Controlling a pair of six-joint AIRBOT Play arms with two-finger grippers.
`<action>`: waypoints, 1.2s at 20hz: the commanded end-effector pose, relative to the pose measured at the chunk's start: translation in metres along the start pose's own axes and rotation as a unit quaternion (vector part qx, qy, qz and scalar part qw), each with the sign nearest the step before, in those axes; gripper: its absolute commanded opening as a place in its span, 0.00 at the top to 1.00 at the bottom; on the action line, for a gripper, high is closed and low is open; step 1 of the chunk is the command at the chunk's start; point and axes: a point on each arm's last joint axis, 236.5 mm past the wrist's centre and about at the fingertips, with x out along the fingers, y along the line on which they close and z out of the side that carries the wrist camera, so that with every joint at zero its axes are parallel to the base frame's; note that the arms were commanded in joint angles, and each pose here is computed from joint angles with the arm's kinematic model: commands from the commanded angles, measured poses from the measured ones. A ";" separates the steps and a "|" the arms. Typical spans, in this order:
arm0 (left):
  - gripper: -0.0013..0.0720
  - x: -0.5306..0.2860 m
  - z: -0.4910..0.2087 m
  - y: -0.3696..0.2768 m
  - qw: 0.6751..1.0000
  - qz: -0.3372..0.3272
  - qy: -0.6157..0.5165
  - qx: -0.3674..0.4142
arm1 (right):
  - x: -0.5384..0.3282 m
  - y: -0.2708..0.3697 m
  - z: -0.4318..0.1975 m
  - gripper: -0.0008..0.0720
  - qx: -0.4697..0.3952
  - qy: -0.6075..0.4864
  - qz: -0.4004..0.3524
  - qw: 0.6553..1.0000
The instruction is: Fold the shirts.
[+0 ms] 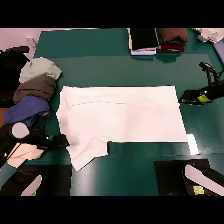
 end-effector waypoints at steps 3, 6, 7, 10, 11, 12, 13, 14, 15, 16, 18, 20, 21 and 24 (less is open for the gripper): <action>0.28 0.018 -0.004 -0.029 0.995 -0.093 -0.018 -0.025 | -0.002 0.012 0.001 0.46 0.005 -0.006 0.023 1.000; 0.83 0.014 -0.005 -0.041 0.993 -0.115 -0.017 -0.007 | -0.001 0.010 -0.006 0.46 0.004 0.008 0.020 1.000; 0.95 0.011 -0.006 -0.044 0.993 -0.117 -0.013 0.012 | -0.001 0.005 -0.014 0.46 0.001 0.025 0.010 1.000; 0.95 -0.007 0.000 -0.045 0.994 -0.096 -0.016 0.050 | 0.006 -0.034 -0.064 0.46 0.028 0.102 -0.036 0.994; 0.95 -0.013 0.005 -0.044 0.994 -0.086 -0.022 0.061 | 0.010 -0.052 -0.084 0.45 0.055 0.120 -0.048 0.990; 0.95 -0.017 0.009 -0.044 0.994 -0.081 -0.030 0.069 | 0.015 -0.064 -0.103 0.36 0.089 0.134 -0.048 0.986; 0.95 -0.021 0.013 -0.046 0.994 -0.080 -0.036 0.073 | 0.020 -0.075 -0.123 0.18 0.133 0.146 -0.040 0.980; 0.95 -0.023 0.016 -0.047 0.993 -0.081 -0.041 0.074 | 0.025 -0.084 -0.139 0.17 0.171 0.157 -0.033 0.972; 0.95 -0.023 0.016 -0.047 0.993 -0.081 -0.042 0.074 | 0.030 -0.091 -0.156 0.17 0.205 0.171 -0.025 0.963; 0.95 -0.022 0.016 -0.046 0.993 -0.079 -0.042 0.074 | 0.036 -0.094 -0.169 0.22 0.230 0.184 -0.016 0.955; 0.95 -0.022 0.016 -0.046 0.993 -0.079 -0.042 0.074 | 0.049 -0.093 -0.180 0.29 0.256 0.192 0.001 0.947; 0.95 -0.022 0.016 -0.046 0.993 -0.079 -0.042 0.074 | 0.063 -0.081 -0.175 0.30 0.259 0.188 0.032 0.947; 0.95 -0.022 0.016 -0.046 0.993 -0.079 -0.042 0.074 | 0.069 -0.075 -0.173 0.33 0.255 0.193 0.040 0.947; 0.95 -0.022 0.017 -0.045 0.993 -0.076 -0.043 0.075 | 0.080 -0.065 -0.169 0.69 0.209 0.209 0.035 0.955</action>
